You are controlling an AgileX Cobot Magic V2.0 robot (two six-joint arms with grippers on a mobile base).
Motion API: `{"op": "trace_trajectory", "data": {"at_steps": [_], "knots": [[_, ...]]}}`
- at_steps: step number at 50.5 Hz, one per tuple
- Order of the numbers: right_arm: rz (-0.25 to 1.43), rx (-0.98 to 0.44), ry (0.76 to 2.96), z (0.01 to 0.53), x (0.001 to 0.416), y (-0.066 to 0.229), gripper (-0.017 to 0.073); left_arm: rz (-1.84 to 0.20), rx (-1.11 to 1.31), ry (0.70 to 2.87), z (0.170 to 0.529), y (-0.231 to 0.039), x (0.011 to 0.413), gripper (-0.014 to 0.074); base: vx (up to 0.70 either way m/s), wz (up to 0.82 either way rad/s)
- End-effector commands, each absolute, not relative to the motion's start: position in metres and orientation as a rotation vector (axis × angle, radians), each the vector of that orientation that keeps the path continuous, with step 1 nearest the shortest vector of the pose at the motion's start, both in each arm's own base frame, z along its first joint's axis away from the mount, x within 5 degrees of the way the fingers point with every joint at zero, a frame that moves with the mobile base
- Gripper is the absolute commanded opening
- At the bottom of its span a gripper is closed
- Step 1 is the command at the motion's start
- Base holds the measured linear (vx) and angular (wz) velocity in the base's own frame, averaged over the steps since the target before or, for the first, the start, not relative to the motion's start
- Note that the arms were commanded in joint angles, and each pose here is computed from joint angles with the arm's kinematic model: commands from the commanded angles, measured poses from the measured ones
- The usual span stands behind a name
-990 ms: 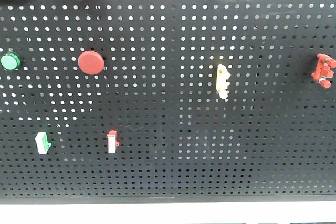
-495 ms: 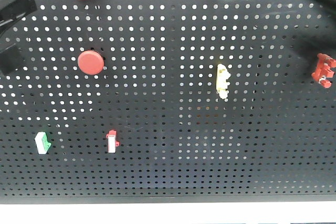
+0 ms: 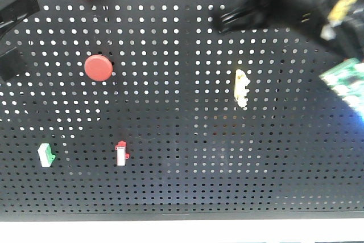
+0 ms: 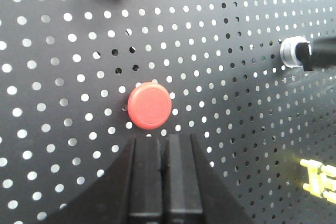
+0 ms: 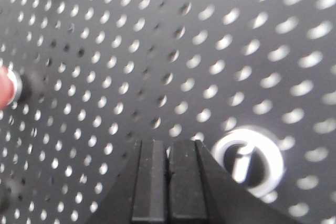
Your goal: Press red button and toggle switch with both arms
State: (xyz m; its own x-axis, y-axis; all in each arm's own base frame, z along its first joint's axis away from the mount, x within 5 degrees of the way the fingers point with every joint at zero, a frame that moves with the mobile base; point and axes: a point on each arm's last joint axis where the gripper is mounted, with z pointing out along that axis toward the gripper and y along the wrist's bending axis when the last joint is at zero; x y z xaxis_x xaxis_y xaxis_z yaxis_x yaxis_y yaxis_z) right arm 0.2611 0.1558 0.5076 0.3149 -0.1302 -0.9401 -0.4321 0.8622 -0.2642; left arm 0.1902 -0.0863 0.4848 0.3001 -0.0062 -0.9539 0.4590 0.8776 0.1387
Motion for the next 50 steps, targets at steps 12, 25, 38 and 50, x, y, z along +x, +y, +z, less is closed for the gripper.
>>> {"op": "trace_trajectory", "data": {"at_steps": [12, 25, 38, 50], "knots": [[0.163, -0.473, 1.192, 0.528, 0.257, 0.133, -0.0003, -0.347, 0.409, 1.192, 0.498, -0.084, 0.181, 0.0002, 0.0, 0.0], [0.131, -0.449, 1.179, 0.54, 0.253, 0.125, -0.0003, -0.347, 0.409, 1.192, 0.498, -0.084, 0.181, 0.0002, 0.0, 0.0], [0.003, -0.46, 1.211, 0.545, 0.252, 0.118, -0.0003, -0.347, 0.409, 1.192, 0.498, -0.084, 0.181, 0.0002, 0.0, 0.0], [-0.06, -0.46, 1.234, 0.545, 0.249, 0.112, -0.0003, -0.347, 0.409, 1.192, 0.498, -0.084, 0.181, 0.0002, 0.0, 0.0]]}}
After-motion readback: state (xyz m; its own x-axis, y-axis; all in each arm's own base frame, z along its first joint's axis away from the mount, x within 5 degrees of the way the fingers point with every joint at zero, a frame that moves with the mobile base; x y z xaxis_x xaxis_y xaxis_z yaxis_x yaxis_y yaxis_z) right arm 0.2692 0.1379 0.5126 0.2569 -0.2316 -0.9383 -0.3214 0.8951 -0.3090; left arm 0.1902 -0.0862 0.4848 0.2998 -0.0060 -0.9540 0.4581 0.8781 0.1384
